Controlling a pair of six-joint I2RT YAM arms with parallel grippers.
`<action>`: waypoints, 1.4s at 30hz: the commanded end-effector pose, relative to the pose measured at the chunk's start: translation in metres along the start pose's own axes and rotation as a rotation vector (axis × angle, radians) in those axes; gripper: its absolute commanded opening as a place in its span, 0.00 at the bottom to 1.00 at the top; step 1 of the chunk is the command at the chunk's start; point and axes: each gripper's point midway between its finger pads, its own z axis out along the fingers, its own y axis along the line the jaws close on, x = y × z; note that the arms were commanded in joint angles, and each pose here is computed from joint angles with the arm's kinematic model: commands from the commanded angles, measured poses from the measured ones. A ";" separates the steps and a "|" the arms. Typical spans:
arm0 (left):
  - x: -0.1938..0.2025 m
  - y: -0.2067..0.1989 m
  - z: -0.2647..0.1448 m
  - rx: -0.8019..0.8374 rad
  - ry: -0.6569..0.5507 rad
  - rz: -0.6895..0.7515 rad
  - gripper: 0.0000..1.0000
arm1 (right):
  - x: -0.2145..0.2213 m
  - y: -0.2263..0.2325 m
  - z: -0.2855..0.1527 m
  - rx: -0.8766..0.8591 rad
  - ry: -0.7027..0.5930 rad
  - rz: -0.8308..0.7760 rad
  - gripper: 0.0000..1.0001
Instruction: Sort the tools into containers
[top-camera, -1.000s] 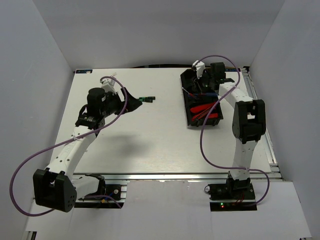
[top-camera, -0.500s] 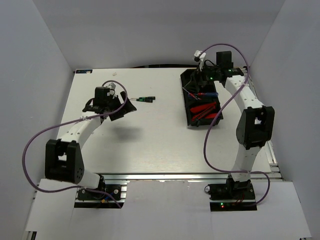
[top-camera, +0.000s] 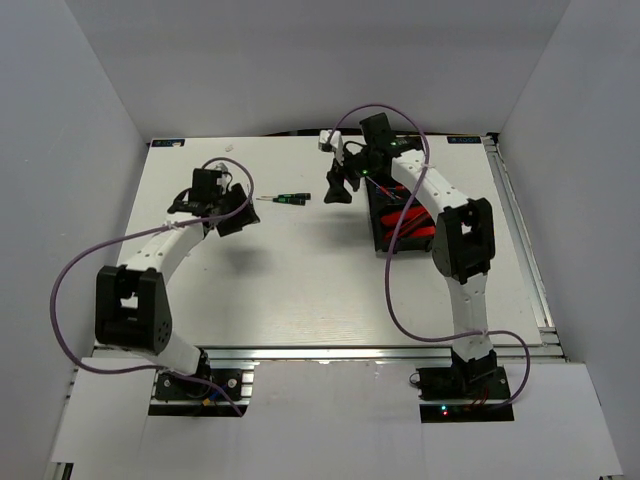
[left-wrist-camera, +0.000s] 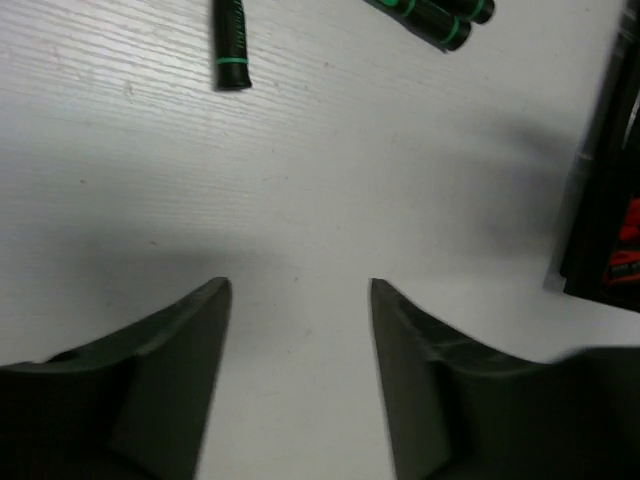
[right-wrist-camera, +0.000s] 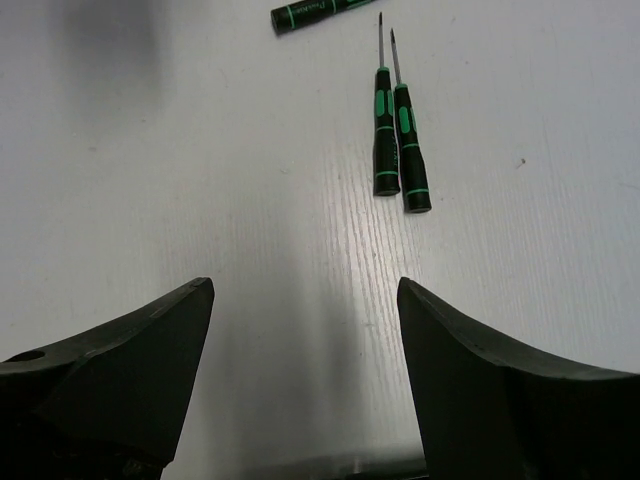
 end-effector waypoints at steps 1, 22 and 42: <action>-0.029 0.008 0.018 -0.071 -0.030 0.036 0.63 | -0.017 -0.014 -0.015 0.042 -0.034 0.035 0.80; -0.042 0.061 0.138 -0.431 0.137 0.167 0.45 | -0.027 0.032 -0.052 0.067 -0.102 0.099 0.82; -0.034 0.029 0.062 -0.366 0.064 0.118 0.00 | -0.036 0.053 -0.037 -0.014 -0.157 0.350 0.83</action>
